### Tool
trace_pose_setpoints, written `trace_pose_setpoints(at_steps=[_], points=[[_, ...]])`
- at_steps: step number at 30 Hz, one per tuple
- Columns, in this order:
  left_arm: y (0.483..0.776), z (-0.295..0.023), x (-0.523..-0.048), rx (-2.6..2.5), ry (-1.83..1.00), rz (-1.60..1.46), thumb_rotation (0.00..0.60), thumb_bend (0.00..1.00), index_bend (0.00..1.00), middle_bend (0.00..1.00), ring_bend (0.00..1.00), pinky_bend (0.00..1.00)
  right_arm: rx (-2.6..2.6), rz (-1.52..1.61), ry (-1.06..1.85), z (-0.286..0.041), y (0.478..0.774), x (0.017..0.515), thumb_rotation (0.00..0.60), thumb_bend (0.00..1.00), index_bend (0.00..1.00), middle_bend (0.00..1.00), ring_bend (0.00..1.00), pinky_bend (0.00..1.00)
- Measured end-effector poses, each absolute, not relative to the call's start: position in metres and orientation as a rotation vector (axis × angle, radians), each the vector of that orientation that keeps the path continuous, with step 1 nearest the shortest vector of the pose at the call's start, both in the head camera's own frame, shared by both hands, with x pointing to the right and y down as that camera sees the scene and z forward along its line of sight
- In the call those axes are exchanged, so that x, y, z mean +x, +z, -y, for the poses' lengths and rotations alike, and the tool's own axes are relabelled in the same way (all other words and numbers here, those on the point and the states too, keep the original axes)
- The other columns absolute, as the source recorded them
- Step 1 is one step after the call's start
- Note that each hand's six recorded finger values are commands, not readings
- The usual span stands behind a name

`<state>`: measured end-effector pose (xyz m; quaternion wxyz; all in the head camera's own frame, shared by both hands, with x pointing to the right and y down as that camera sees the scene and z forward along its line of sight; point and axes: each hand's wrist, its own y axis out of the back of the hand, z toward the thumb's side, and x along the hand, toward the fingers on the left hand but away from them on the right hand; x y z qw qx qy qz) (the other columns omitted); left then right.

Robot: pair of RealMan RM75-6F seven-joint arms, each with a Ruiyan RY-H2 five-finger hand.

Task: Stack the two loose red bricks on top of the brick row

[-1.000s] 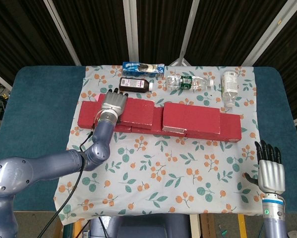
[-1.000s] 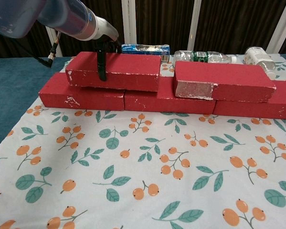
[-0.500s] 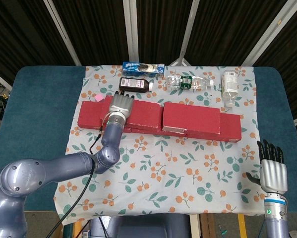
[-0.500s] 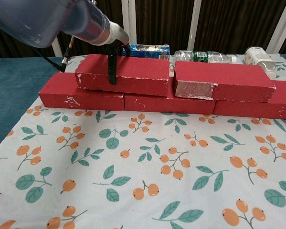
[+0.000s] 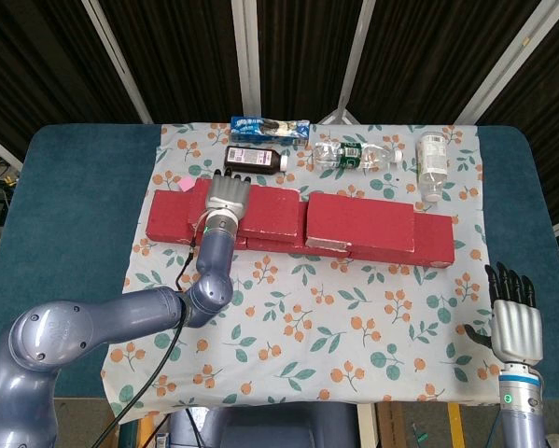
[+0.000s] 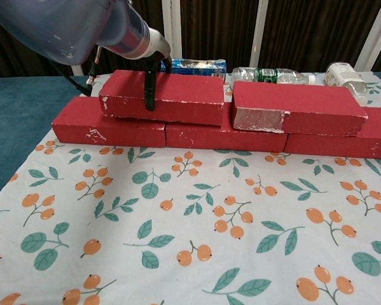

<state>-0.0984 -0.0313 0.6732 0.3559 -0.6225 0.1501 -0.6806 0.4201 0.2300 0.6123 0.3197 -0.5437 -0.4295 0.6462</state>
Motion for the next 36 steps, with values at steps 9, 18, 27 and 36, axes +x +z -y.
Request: trace_pose_setpoints(at_steps=[9,18,27,36], points=[[0.675,0.028,-0.088,-1.606,-1.746,-0.372,0.600,0.00,0.26,0.33,0.00,0.11,-1.430,1.127,1.699,-0.230,0.613,0.420,0.600,0.19,0.00,0.00,0.00,0.00],[0.675,0.029,-0.085,-1.591,-1.752,-0.375,0.600,0.00,0.26,0.33,0.00,0.11,-1.430,1.128,1.700,-0.230,0.613,0.420,0.600,0.19,0.00,0.00,0.00,0.00],[0.677,0.029,-0.083,-1.587,-1.759,-0.381,0.600,0.00,0.26,0.33,0.00,0.11,-1.430,1.126,1.702,-0.230,0.614,0.421,0.600,0.19,0.00,0.00,0.00,0.00],[0.678,0.029,-0.080,-1.588,-1.762,-0.385,0.600,0.00,0.25,0.33,0.00,0.11,-1.431,1.125,1.702,-0.230,0.614,0.421,0.600,0.19,0.00,0.00,0.00,0.00]])
